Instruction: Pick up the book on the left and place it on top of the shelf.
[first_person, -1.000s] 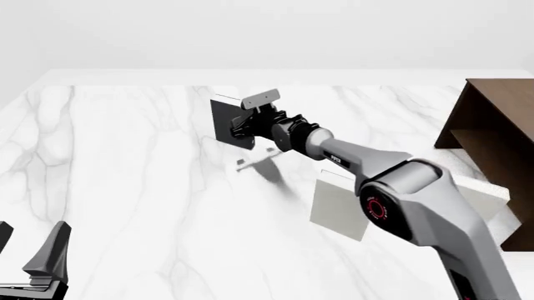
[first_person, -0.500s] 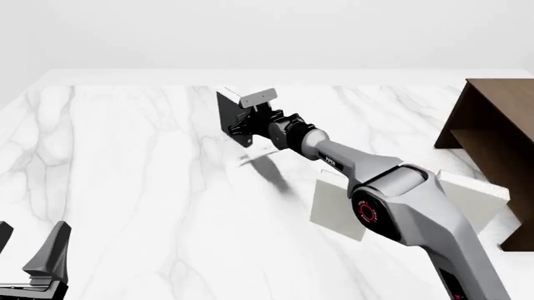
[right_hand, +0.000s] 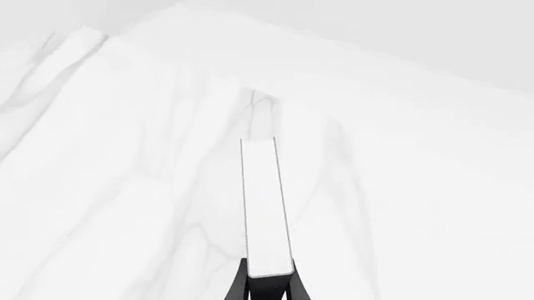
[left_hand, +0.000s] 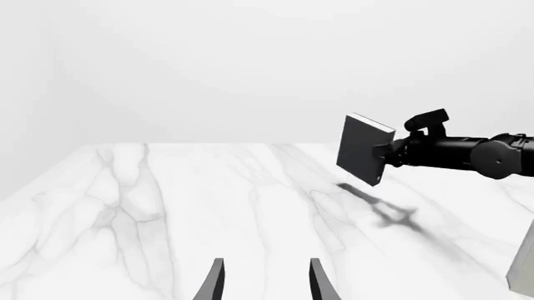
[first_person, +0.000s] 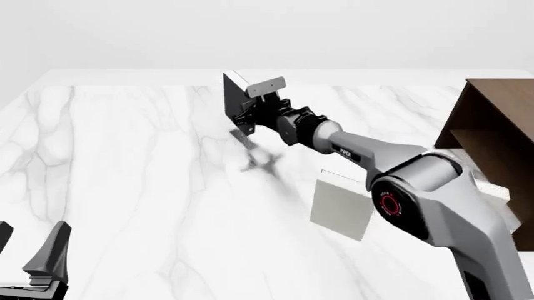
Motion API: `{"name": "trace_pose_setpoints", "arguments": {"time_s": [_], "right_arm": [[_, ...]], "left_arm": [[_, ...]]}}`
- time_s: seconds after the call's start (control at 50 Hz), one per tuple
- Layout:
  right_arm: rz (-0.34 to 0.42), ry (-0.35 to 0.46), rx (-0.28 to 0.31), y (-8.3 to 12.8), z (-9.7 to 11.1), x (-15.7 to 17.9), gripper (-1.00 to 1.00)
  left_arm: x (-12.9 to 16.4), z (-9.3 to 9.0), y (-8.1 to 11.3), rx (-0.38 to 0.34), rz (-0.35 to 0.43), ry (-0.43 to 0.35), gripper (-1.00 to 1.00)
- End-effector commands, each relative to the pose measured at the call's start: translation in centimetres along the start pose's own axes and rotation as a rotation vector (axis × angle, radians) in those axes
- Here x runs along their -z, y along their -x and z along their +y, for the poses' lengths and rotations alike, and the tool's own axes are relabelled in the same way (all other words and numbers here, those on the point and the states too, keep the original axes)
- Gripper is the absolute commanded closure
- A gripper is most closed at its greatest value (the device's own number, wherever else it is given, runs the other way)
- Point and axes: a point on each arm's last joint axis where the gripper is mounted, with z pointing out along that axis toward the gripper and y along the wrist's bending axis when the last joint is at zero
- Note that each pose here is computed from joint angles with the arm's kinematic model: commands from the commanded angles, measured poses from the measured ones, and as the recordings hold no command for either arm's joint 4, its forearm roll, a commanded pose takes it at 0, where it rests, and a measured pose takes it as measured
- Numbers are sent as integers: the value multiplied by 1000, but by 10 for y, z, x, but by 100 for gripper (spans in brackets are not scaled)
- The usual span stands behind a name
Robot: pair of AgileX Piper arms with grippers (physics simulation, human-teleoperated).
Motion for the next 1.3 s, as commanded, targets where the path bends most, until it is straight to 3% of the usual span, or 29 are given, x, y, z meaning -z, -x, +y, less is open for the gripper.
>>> {"name": "trace_pose_setpoints", "arguments": {"time_s": [0.02,0.64,1.3], "right_arm": [[-119,-1,-36,43,-2,44,100],[-184,-2,31,79,1,148,100],[-213,-95,153,106,-29,240,100]], "left_arm": [[0,0,0,0,0,0,-100],[0,0,0,0,0,0,-100],[0,0,0,0,0,0,-100]]}}
